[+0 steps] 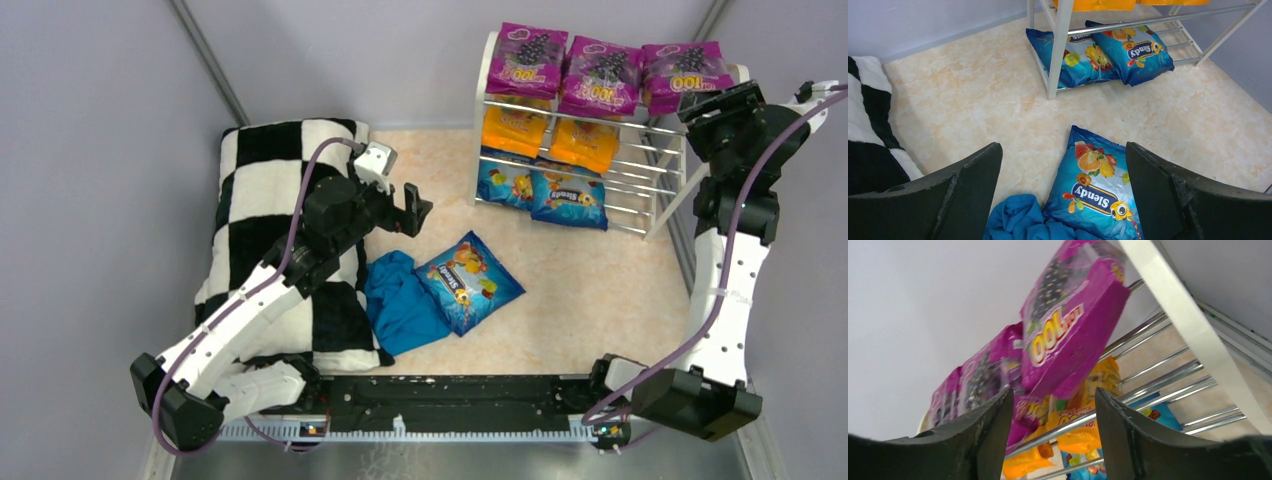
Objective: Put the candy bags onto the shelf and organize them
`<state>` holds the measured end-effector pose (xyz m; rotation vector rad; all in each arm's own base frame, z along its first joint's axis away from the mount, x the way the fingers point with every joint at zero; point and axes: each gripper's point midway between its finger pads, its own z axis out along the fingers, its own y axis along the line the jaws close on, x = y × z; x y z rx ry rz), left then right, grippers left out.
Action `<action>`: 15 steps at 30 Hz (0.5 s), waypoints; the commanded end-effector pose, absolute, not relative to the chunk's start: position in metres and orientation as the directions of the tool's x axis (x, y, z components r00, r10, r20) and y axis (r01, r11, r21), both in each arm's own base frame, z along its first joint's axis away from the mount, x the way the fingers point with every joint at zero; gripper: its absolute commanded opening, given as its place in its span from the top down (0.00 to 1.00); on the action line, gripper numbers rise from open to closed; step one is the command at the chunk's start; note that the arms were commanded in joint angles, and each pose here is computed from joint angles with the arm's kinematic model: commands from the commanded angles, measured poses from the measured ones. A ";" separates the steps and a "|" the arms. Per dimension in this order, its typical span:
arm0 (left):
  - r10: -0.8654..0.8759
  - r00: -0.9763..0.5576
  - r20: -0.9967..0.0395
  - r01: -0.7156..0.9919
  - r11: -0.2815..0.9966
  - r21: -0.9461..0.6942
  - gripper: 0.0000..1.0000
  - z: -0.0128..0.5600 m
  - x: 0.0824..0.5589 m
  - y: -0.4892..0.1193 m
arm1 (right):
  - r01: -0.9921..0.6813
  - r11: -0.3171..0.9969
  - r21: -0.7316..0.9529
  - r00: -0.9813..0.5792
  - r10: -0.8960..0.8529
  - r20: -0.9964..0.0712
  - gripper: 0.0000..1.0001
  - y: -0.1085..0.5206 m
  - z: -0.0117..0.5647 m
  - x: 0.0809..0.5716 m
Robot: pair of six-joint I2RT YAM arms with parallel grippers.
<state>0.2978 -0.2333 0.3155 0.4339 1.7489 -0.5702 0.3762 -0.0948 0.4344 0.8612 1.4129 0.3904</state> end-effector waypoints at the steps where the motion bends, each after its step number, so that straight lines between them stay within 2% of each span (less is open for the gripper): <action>1: -0.048 -0.199 -0.979 0.563 0.812 -0.155 0.01 0.333 0.299 -0.230 | 0.175 0.762 0.623 0.111 0.614 -0.782 0.33 -0.071 0.460 0.340; 4: -0.047 -0.199 -0.979 0.560 0.814 -0.153 0.01 0.333 0.300 -0.229 | 0.156 0.805 0.573 0.073 0.569 -0.819 0.26 -0.060 0.452 0.324; 8: -0.045 -0.209 -0.977 0.563 0.811 -0.157 0.01 0.330 0.302 -0.231 | 0.024 0.841 0.541 -0.033 0.541 -0.840 0.21 -0.022 0.426 0.313; 11: -0.041 -0.221 -0.974 0.559 0.813 -0.161 0.01 0.325 0.304 -0.231 | -0.100 0.864 0.494 -0.228 0.463 -0.856 0.18 0.031 0.373 0.314; 15: -0.038 -0.235 -0.971 0.556 0.814 -0.166 0.01 0.321 0.307 -0.233 | -0.215 0.835 0.507 -0.494 0.355 -0.794 0.18 0.106 0.286 0.302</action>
